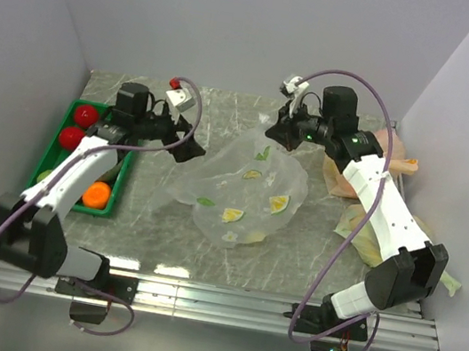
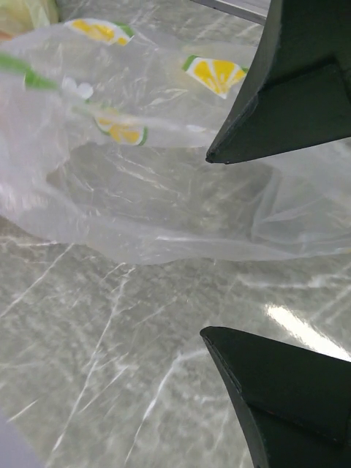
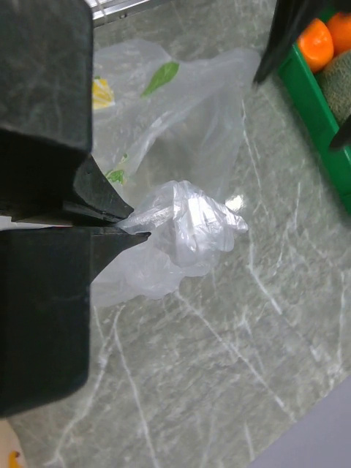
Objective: Place the fake fruits into the plastic bag and tie a complex knot
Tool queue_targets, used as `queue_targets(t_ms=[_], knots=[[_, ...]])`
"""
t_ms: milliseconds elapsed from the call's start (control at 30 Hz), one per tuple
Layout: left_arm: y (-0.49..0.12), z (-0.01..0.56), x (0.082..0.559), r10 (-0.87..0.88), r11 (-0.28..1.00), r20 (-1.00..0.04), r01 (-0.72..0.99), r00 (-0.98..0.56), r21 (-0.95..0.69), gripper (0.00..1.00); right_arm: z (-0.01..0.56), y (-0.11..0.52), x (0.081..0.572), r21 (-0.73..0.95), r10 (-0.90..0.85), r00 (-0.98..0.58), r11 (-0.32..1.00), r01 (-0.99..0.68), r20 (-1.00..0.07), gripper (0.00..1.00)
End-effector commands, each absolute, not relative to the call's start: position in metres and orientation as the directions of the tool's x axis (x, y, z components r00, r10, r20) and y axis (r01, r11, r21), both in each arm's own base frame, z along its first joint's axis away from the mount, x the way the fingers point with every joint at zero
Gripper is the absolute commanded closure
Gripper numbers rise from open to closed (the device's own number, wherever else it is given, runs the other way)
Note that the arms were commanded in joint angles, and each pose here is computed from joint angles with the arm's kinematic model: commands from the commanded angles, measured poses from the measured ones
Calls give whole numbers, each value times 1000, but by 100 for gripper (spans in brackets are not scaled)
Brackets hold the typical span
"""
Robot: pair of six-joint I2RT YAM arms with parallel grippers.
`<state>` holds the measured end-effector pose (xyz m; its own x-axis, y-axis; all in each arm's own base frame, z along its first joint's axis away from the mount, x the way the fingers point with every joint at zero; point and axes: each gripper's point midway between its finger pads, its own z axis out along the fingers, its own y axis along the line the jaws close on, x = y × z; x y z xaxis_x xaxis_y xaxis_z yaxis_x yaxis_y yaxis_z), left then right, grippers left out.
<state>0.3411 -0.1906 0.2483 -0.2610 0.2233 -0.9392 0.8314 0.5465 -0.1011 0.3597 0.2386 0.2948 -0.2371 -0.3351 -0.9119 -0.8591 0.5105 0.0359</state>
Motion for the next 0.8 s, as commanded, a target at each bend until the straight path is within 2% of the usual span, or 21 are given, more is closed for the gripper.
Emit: queue_targets(t_ms=[0,300,433,467,500,567,600,667,700,767], knots=[[-206,261,359,119,537,-960,830,-253,-152,1,336,252,348,-84,-331,-66,418,-905,-941,100],[-249,218,366,132,408,-941,882,-312,-235,1,337,274,336,-132,-341,28,284,-950,-940,100],[-266,191,362,145,400,-931,880,-335,-255,1,339,287,340,-154,-328,76,219,-963,-942,100],[-267,188,364,144,398,-929,880,-341,-260,5,340,288,344,-161,-323,84,222,-962,-943,100],[-270,183,363,119,402,-898,847,-425,-348,31,337,290,351,-137,-320,51,252,-958,-946,98],[-270,186,370,74,444,-874,801,-480,-402,61,346,292,374,-130,-280,30,346,-929,-960,82],[-270,190,372,14,474,-834,738,-551,-480,86,349,289,391,-87,-265,-34,432,-898,-964,58],[-262,198,376,-77,532,-801,654,-594,-537,94,349,278,406,-22,-250,-129,525,-851,-960,31],[-261,205,375,-150,531,-754,591,-640,-607,100,354,269,416,33,-211,-197,598,-801,-957,12],[-252,214,380,-251,579,-712,487,-656,-654,99,351,244,426,104,-154,-286,690,-716,-946,6]])
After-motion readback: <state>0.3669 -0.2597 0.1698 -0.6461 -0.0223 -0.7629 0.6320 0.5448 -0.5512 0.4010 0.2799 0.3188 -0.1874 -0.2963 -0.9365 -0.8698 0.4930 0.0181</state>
